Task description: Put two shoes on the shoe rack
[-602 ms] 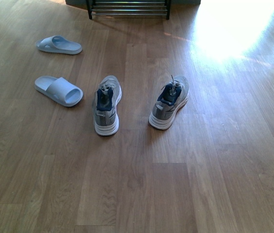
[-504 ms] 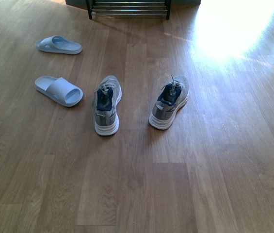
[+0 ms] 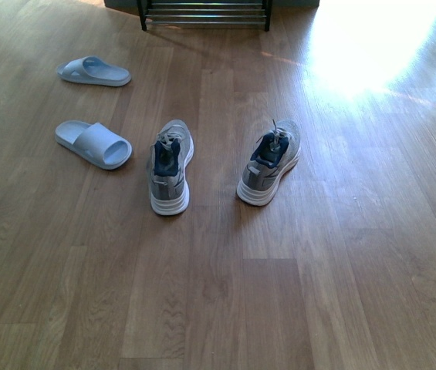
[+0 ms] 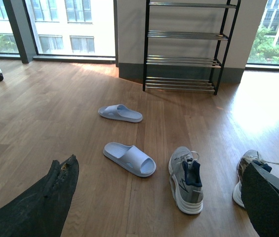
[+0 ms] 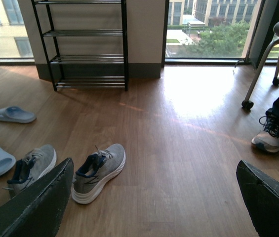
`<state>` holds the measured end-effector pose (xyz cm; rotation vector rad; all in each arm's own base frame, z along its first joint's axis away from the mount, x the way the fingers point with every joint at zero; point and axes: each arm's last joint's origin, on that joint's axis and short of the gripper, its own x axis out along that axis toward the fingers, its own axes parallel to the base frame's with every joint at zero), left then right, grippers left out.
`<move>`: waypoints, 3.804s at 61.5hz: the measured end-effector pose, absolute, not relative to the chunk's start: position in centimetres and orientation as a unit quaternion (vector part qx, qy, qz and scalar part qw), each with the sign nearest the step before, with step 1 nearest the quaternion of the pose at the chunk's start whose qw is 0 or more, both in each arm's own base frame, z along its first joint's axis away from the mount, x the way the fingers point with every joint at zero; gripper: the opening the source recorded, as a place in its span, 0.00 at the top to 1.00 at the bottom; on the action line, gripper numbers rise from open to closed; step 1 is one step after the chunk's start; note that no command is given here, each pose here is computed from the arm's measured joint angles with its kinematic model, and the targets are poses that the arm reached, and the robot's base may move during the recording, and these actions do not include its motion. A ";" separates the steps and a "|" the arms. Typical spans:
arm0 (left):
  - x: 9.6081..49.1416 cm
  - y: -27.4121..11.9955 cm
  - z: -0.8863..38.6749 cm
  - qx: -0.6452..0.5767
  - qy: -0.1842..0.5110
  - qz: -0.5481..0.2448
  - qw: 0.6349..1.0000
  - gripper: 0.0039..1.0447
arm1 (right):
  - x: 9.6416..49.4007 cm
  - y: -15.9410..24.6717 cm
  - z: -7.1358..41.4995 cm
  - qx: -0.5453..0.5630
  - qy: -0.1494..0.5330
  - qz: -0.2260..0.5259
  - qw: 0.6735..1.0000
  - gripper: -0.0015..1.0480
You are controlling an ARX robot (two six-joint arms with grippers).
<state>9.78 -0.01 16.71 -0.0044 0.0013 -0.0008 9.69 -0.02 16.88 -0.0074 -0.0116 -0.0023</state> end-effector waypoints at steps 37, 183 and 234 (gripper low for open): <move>9.8 0.0 16.7 -0.002 0.001 0.000 1.000 0.09 | 9.7 0.0 16.9 -0.004 -0.006 -0.001 1.000 0.09; 9.8 0.0 16.7 -0.002 0.001 0.000 1.000 0.09 | 9.7 0.0 16.9 -0.004 -0.006 -0.001 1.000 0.09; 12.5 -0.1 17.1 -0.082 0.051 0.162 0.982 0.09 | 9.7 0.0 16.9 -0.004 -0.006 -0.001 1.000 0.09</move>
